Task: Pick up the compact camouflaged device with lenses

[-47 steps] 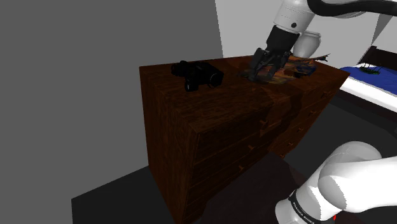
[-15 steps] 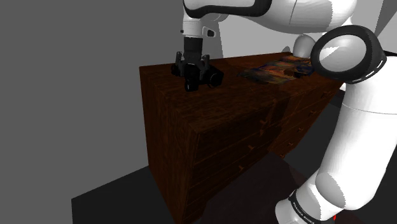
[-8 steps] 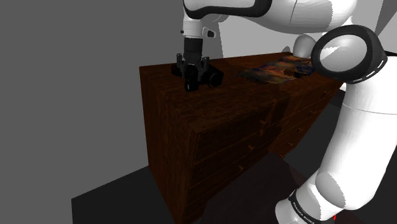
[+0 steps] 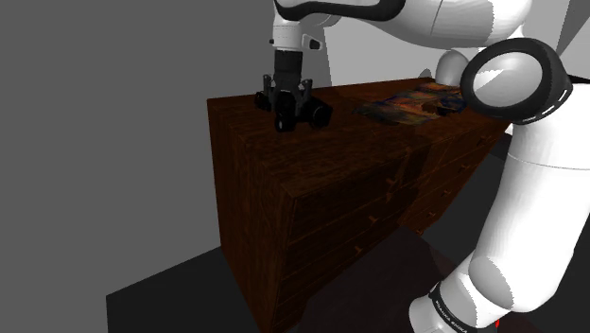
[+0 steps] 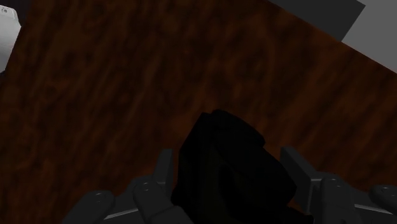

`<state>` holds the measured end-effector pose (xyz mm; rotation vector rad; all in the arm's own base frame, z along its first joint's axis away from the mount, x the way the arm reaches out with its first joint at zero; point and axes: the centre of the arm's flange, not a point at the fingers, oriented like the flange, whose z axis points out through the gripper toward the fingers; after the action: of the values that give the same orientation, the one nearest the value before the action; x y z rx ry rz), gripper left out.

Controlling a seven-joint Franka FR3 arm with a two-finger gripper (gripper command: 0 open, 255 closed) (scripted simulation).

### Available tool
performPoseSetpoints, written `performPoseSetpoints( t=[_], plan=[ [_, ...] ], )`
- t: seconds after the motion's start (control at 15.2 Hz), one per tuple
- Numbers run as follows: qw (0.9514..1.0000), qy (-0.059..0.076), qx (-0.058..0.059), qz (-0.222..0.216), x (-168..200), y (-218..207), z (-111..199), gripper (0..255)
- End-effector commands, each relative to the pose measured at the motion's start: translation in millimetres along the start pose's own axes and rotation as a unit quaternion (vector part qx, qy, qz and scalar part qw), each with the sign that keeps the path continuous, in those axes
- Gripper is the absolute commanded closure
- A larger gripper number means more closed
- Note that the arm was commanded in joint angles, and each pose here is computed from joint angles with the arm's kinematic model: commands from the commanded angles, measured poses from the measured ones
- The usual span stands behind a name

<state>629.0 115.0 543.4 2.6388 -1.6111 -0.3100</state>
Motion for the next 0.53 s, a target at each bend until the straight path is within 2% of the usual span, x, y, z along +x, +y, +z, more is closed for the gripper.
performPoseSetpoints(
  t=[0.0,0.46],
  plan=[
    [1.0000,0.000,0.000,0.000,-3,1,-11,255],
    [1.0000,0.000,0.000,0.000,-8,6,-47,255]
  ],
)
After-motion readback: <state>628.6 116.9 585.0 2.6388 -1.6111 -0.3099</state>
